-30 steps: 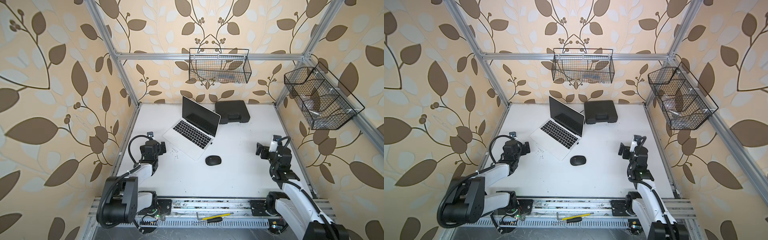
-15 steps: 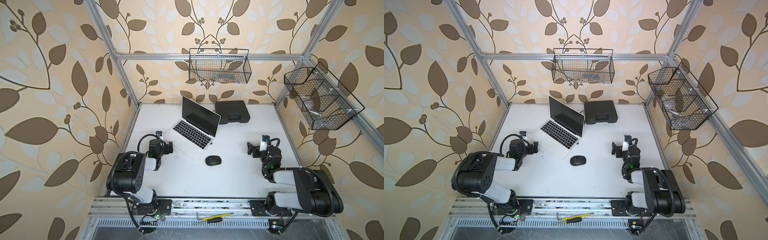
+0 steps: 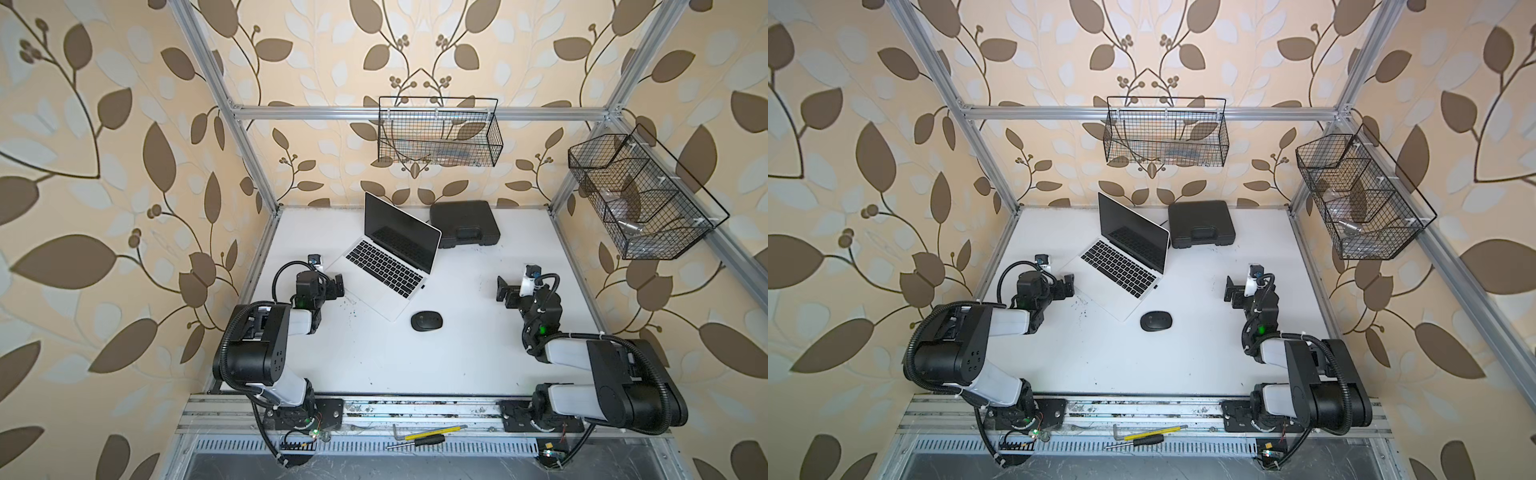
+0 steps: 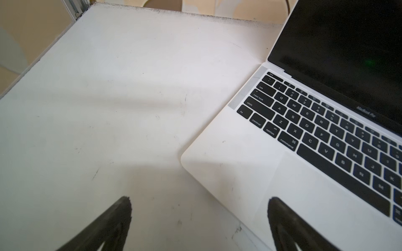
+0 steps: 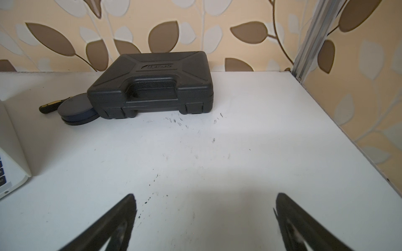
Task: Insert the wireless mouse receiver into the laptop
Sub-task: Reset both arms
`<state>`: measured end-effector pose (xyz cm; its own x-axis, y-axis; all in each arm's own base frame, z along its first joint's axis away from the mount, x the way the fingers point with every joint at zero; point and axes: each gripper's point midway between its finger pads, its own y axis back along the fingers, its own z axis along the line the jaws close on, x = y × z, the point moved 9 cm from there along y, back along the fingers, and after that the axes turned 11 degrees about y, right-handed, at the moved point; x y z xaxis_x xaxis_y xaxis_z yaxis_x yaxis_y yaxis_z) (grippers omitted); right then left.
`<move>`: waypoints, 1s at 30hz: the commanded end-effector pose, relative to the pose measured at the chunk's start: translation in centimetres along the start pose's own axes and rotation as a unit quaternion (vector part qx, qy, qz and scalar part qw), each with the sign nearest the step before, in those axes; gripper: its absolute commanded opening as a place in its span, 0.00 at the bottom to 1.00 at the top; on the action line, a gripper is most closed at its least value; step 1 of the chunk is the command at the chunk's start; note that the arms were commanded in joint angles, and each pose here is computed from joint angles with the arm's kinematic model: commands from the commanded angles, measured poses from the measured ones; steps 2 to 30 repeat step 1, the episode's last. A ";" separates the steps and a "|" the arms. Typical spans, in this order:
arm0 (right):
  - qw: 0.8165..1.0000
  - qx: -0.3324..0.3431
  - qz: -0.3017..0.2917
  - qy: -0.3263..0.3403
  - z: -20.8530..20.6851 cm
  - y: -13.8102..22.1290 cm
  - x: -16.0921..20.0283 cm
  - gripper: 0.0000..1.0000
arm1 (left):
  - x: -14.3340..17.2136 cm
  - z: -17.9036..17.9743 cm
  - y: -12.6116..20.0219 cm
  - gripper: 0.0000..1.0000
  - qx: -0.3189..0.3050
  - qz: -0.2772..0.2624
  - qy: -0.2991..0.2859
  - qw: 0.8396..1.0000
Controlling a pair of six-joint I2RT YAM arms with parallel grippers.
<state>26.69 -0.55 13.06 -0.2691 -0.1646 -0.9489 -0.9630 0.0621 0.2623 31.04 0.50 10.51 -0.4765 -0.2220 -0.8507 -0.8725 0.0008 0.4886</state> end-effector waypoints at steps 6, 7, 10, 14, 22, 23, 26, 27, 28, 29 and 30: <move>1.000 0.005 -0.021 0.010 0.2 0.3 -0.6 1.00 | -0.9 0.1 0.3 0.99 0.000 -0.018 0.002 1.000; 1.000 0.005 -0.021 0.010 0.2 0.3 -0.6 1.00 | -0.9 0.1 0.3 0.99 0.000 -0.018 0.002 1.000; 1.000 0.005 -0.021 0.010 0.2 0.3 -0.6 1.00 | -0.9 0.1 0.3 0.99 0.000 -0.018 0.002 1.000; 1.000 0.005 -0.021 0.010 0.2 0.3 -0.6 1.00 | -0.9 0.1 0.3 0.99 0.000 -0.018 0.002 1.000; 1.000 0.005 -0.021 0.010 0.2 0.3 -0.6 1.00 | -0.9 0.1 0.3 0.99 0.000 -0.018 0.002 1.000; 1.000 0.005 -0.021 0.010 0.2 0.3 -0.6 1.00 | -0.9 0.1 0.3 0.99 0.000 -0.018 0.002 1.000; 1.000 0.005 -0.021 0.010 0.2 0.3 -0.6 1.00 | -0.9 0.1 0.3 0.99 0.000 -0.018 0.002 1.000; 1.000 0.005 -0.021 0.010 0.2 0.3 -0.6 1.00 | -0.9 0.1 0.3 0.99 0.000 -0.018 0.002 1.000; 1.000 0.005 -0.021 0.010 0.2 0.3 -0.6 1.00 | -0.9 0.1 0.3 0.99 0.000 -0.018 0.002 1.000; 1.000 0.005 -0.021 0.010 0.2 0.3 -0.6 1.00 | -0.9 0.1 0.3 0.99 0.000 -0.018 0.002 1.000; 1.000 0.005 -0.021 0.010 0.2 0.3 -0.6 1.00 | -0.9 0.1 0.3 0.99 0.000 -0.018 0.002 1.000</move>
